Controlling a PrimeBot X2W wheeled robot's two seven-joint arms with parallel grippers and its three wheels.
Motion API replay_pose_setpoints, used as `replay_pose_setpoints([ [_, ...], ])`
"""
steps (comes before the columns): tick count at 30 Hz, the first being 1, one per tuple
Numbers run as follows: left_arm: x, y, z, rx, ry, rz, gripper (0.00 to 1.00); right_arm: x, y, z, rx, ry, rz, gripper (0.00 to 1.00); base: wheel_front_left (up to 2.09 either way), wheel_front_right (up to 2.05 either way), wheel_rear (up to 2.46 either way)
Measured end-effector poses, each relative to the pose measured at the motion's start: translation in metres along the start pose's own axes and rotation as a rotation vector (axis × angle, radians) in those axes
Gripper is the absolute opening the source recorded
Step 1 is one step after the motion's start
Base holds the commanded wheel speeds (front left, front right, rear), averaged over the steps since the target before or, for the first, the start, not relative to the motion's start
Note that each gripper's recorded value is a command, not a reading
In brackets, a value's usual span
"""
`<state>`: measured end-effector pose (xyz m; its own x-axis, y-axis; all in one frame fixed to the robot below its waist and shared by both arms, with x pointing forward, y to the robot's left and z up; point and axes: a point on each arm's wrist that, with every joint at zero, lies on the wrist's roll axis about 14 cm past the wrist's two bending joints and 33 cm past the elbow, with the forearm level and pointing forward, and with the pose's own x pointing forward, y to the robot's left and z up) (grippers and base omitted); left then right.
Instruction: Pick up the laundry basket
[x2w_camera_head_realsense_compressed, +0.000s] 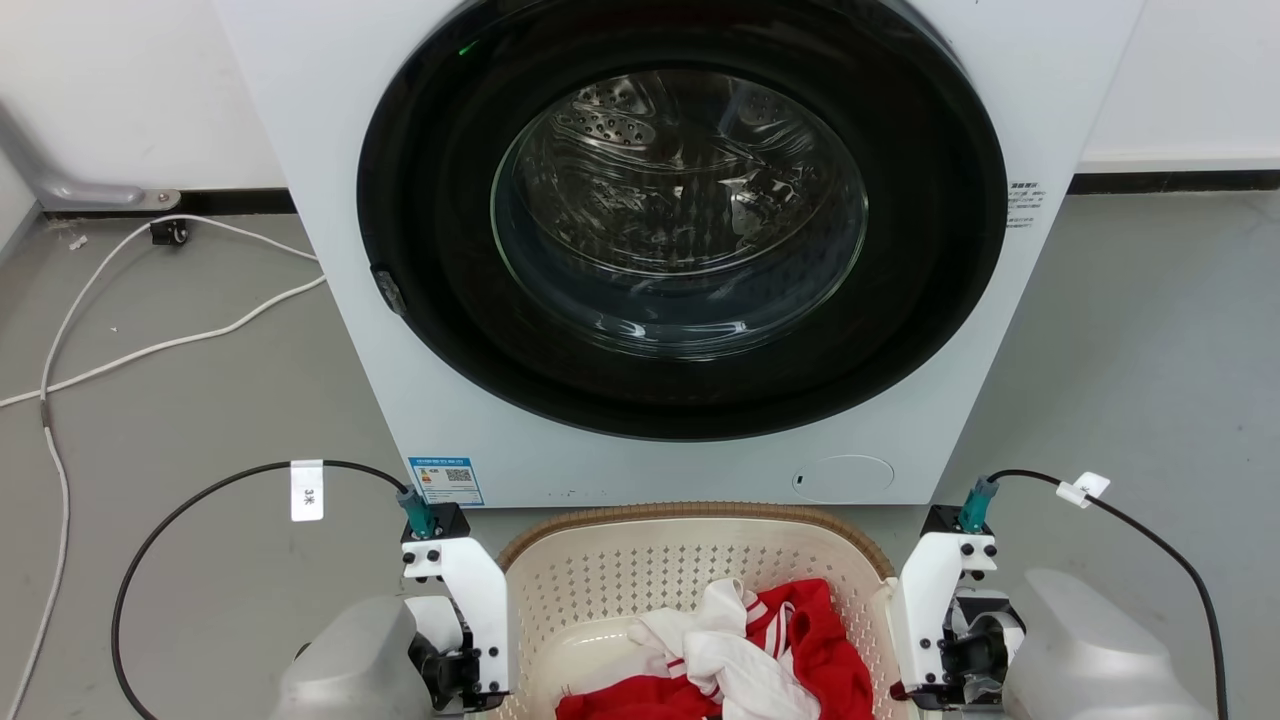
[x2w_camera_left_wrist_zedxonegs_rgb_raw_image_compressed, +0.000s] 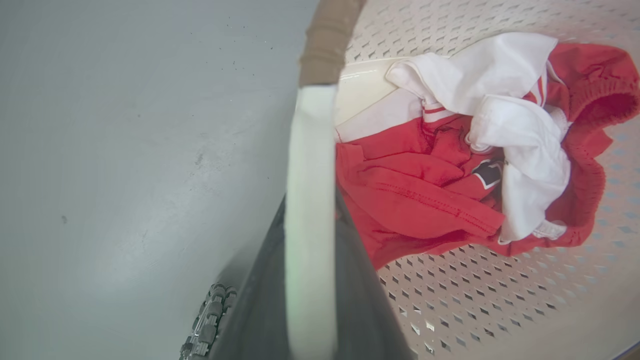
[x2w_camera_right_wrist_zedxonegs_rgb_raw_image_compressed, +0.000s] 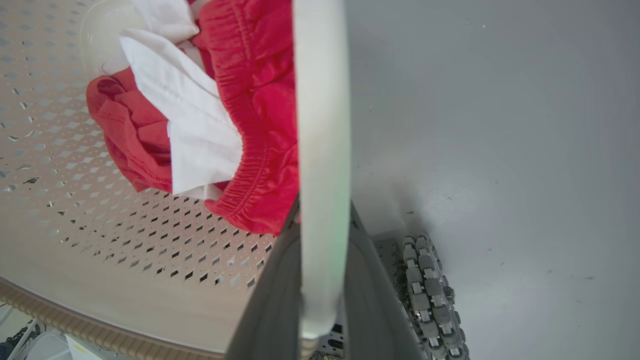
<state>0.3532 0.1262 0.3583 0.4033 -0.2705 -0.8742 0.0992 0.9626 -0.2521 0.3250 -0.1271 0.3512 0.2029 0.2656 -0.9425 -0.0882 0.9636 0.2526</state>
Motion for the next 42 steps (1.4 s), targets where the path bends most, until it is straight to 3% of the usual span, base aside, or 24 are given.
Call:
replay_pose_setpoints([
  [42,0.0009,0.002,-0.0055,-0.019,0.01,0.007,0.0,0.001,0.0028,-0.0002,0.005,0.001,0.002,0.0,0.0,0.0,0.0],
])
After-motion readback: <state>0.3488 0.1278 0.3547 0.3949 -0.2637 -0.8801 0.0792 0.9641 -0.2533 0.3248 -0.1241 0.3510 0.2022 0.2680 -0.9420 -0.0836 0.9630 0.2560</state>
